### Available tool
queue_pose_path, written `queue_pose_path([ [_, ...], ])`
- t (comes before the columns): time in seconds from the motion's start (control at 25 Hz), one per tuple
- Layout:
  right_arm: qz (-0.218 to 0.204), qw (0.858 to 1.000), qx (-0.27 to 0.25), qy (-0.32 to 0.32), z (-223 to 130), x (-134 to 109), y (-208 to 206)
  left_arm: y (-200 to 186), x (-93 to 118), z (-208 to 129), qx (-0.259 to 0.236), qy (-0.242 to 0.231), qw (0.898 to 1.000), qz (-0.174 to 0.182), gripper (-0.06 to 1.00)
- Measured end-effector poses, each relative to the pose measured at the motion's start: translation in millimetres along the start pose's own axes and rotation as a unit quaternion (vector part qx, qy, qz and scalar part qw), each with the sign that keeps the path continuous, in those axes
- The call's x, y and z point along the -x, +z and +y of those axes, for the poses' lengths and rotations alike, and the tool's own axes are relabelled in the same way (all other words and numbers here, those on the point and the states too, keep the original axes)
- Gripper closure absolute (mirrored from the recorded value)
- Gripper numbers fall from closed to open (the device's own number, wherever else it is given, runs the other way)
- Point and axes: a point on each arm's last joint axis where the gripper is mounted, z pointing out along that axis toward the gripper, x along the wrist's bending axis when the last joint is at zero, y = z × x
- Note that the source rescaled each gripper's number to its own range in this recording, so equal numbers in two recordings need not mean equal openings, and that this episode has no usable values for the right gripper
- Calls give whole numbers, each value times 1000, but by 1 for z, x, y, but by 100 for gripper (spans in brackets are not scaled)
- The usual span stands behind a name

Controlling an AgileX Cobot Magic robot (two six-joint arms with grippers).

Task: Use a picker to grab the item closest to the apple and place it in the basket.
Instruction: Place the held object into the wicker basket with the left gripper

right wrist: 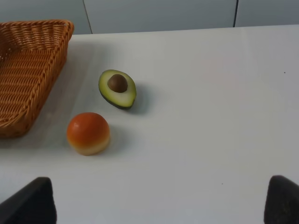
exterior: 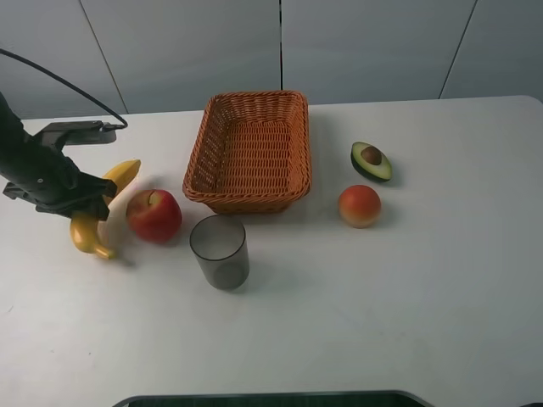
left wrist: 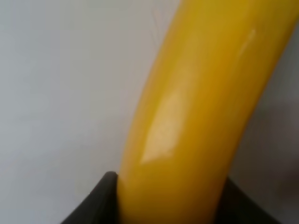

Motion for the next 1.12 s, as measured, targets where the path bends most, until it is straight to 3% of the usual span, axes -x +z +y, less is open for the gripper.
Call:
queue_pose_path([
  [0.48, 0, 1000, 0, 0, 0, 0, 0, -85, 8, 5, 99, 1, 995, -9, 93],
  [0.88, 0, 1000, 0, 0, 0, 0, 0, -130, 20, 2, 172, -42, 983, -54, 93],
  [1.12, 0, 1000, 0, 0, 0, 0, 0, -141, 58, 9, 190, 17, 978, -85, 93],
])
